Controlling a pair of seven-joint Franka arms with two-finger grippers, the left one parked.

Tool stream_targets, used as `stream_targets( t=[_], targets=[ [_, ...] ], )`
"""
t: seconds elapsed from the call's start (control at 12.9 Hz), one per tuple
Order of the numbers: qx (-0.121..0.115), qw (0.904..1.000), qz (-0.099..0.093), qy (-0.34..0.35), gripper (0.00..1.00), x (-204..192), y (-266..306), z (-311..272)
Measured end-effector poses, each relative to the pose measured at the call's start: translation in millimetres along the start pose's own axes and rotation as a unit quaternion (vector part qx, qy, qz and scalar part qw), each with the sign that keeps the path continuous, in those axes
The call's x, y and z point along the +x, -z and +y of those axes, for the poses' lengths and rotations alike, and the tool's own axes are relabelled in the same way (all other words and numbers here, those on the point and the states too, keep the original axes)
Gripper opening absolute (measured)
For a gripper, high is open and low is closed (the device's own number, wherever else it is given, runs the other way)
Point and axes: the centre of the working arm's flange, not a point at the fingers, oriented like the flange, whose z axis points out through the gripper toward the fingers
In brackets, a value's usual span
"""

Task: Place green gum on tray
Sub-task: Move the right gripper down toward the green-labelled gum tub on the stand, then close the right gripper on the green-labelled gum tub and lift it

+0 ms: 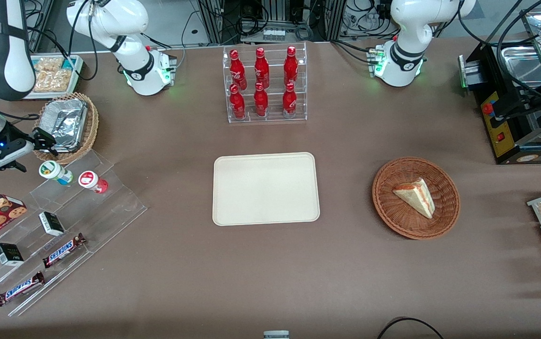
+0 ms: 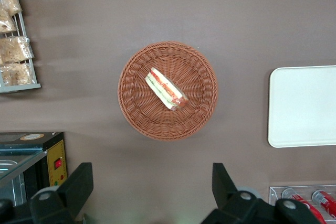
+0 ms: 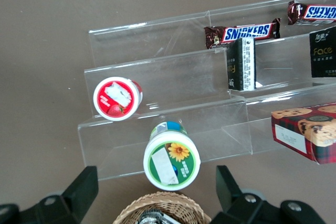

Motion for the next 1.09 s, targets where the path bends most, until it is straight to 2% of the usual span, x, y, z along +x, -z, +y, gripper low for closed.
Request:
stream_targets(
  t=[0.47,1.09],
  targets=[
    [0.002,0.9999,-0.013,0.010,1.00,5,-31,7],
    [-0.001,0.9998,-0.015,0.015,1.00,6,-44,11]
  ],
)
